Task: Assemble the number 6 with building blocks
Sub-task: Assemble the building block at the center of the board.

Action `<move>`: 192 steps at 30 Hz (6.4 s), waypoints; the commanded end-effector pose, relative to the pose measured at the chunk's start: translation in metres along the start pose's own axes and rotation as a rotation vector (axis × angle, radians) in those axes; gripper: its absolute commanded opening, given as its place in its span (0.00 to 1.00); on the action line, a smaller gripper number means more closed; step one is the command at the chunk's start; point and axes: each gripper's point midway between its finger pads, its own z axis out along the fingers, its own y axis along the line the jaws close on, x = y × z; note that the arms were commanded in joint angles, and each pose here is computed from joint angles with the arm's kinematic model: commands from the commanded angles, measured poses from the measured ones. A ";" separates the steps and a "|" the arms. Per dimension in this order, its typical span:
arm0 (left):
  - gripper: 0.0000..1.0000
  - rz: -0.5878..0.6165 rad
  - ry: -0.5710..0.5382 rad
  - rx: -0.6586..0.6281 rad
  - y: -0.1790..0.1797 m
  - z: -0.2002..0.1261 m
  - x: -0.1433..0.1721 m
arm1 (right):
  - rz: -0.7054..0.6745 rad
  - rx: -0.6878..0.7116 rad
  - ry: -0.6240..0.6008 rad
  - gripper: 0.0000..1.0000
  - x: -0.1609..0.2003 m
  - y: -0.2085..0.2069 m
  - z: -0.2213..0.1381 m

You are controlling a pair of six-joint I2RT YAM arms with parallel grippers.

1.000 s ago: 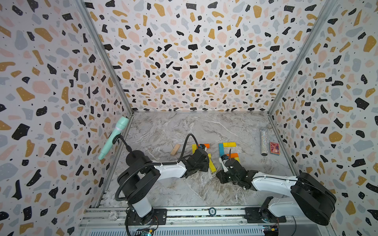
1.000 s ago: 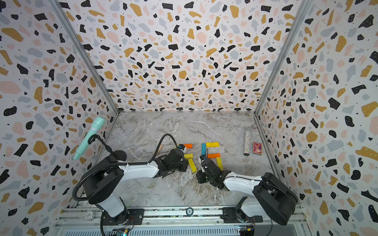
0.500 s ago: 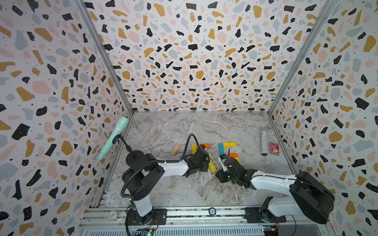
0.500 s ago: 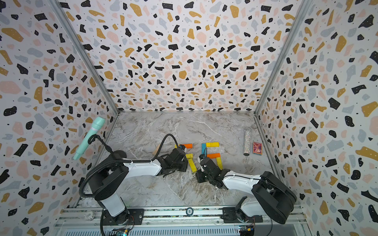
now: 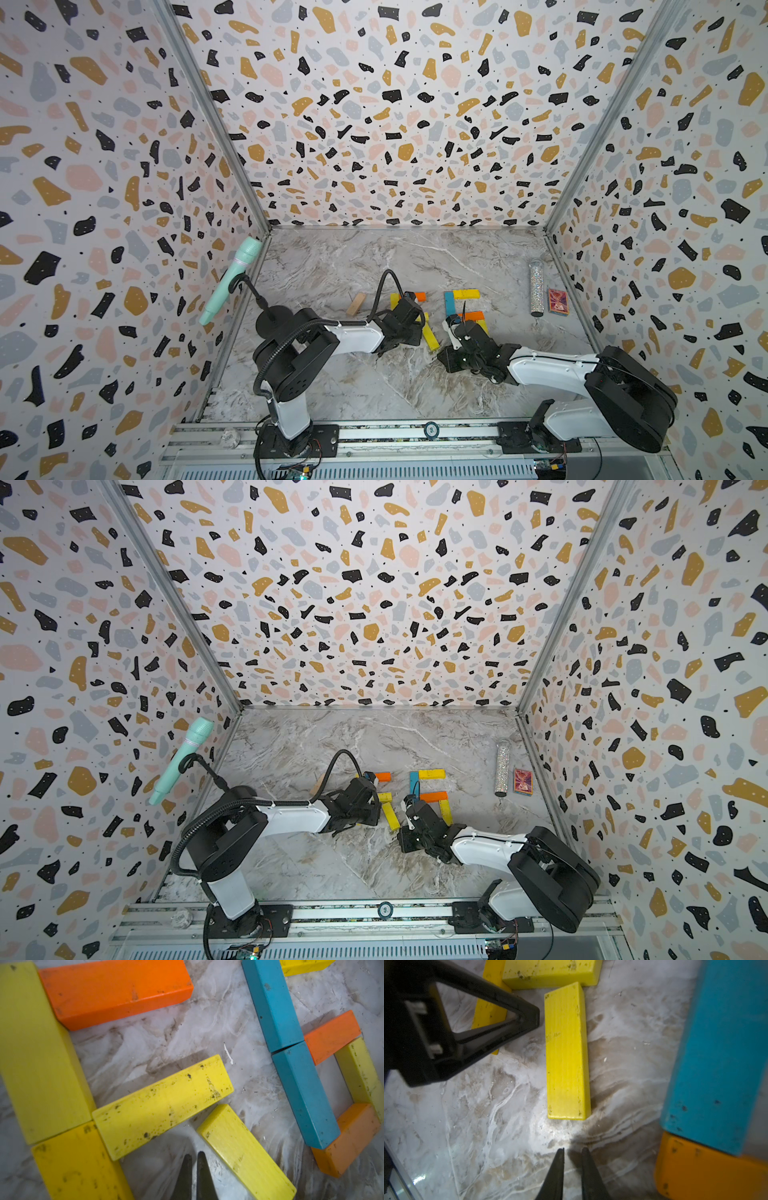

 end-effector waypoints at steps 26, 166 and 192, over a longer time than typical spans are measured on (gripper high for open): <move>0.00 0.006 -0.060 0.073 -0.014 -0.004 -0.021 | -0.011 -0.038 0.006 0.19 -0.004 0.009 0.009; 0.00 -0.148 -0.382 -0.168 0.103 -0.163 -0.054 | -0.057 0.218 0.055 0.15 -0.057 -0.027 0.026; 0.00 -0.148 -0.383 -0.179 0.105 -0.164 -0.052 | -0.072 0.206 0.053 0.14 -0.073 -0.027 0.038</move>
